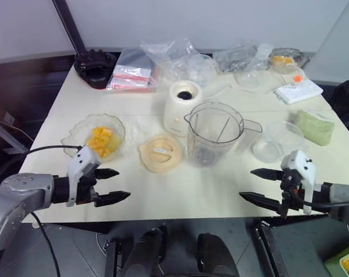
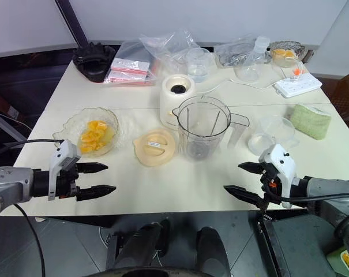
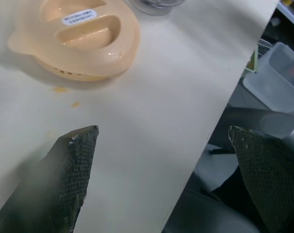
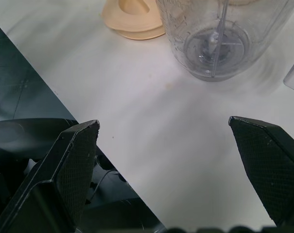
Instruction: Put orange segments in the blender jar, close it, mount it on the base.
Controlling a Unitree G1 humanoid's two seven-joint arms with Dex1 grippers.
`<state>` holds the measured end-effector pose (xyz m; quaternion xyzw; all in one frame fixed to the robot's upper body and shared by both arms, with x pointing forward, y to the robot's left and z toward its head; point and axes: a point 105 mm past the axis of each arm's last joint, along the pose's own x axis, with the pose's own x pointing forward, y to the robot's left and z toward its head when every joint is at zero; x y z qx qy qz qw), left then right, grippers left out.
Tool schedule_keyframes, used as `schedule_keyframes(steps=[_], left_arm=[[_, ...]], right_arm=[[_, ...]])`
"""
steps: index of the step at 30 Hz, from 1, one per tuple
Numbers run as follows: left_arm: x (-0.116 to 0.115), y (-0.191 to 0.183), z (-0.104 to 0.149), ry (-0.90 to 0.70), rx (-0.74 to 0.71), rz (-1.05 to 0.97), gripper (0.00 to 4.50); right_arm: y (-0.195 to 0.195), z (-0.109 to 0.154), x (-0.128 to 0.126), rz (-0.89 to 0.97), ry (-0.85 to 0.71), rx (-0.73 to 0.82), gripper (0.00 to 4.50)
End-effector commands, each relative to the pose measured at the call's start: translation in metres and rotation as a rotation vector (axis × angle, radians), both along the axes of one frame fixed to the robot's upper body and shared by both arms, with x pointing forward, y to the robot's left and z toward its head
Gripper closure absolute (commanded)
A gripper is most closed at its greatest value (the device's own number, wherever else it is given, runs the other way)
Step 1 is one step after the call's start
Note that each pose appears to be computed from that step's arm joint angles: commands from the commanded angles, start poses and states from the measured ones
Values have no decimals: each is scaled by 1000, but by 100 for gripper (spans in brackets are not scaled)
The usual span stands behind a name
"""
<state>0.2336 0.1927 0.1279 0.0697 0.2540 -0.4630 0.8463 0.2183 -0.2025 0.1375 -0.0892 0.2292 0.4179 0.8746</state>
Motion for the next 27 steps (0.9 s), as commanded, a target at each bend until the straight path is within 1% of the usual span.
schedule_keyframes(steps=[1,6,17,21,24,27], left_arm=[[2,3,2,-52,50,-13,0],[8,6,2,-61,42,16,0],[12,5,2,-75,37,21,0],[15,8,-1,-87,76,38,0],[22,13,-3,-112,95,77,0],[29,15,1,-143,90,118,0]], right_arm=[[3,5,1,18,-29,-5,3],[5,4,1,22,-31,-2,3],[6,2,3,25,-33,-1,3],[7,1,4,23,-37,0,3],[9,-1,5,21,-39,4,3],[10,0,6,19,-44,5,3]])
